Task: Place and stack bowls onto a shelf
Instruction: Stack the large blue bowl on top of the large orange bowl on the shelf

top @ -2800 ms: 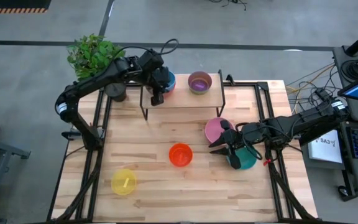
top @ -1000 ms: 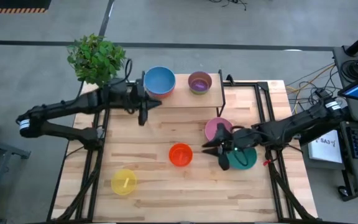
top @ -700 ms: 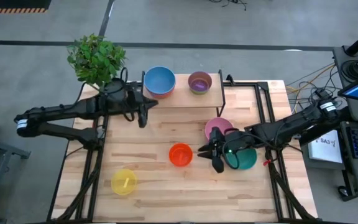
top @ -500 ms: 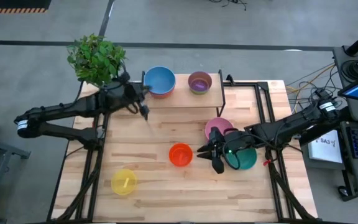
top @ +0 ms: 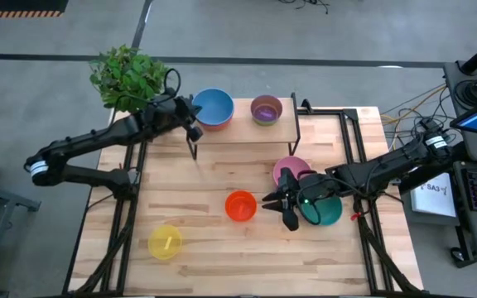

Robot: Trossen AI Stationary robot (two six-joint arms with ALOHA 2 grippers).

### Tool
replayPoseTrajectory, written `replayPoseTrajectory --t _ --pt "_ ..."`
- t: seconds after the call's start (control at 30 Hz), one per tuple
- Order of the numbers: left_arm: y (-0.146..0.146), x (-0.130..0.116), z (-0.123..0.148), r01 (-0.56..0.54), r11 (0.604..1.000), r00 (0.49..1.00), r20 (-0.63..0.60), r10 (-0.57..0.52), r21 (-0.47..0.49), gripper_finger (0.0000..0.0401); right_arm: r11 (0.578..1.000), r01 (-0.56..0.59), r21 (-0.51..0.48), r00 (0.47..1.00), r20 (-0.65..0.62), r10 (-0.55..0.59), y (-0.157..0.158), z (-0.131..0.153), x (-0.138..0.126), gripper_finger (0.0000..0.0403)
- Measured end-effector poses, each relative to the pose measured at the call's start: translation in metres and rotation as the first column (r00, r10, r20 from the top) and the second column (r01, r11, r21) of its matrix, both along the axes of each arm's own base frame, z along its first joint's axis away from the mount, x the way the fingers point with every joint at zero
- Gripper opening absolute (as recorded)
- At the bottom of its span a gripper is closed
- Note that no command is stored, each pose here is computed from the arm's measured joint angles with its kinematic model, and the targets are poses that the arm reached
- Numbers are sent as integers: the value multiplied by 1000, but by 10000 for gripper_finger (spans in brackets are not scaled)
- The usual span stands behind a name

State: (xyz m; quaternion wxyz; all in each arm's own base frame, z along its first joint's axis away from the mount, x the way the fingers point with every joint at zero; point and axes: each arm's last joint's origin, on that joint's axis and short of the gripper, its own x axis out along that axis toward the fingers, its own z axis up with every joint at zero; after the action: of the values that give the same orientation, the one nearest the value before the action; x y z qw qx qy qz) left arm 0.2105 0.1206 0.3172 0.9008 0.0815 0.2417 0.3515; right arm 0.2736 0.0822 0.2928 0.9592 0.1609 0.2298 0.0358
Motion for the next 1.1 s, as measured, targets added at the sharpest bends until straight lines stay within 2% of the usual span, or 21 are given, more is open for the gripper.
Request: replayPoseTrajectory --t 0.13,0.37,0.9,1.1 --pt "2 3 -8 -10 999 999 -31 9 -37 0 1000 -6 -13 1000 2 6 0 0 0 98" --pt "2 4 -10 -32 996 999 -15 31 -80 0 1000 -10 -22 1000 3 10 0 0 0 98" --pt "2 2 -12 -54 991 999 -11 53 -125 0 1000 -13 -27 1000 5 13 0 0 0 98" --pt "-4 1 -1 25 988 998 53 -18 -152 0 1000 -13 -27 1000 5 13 0 0 0 98"
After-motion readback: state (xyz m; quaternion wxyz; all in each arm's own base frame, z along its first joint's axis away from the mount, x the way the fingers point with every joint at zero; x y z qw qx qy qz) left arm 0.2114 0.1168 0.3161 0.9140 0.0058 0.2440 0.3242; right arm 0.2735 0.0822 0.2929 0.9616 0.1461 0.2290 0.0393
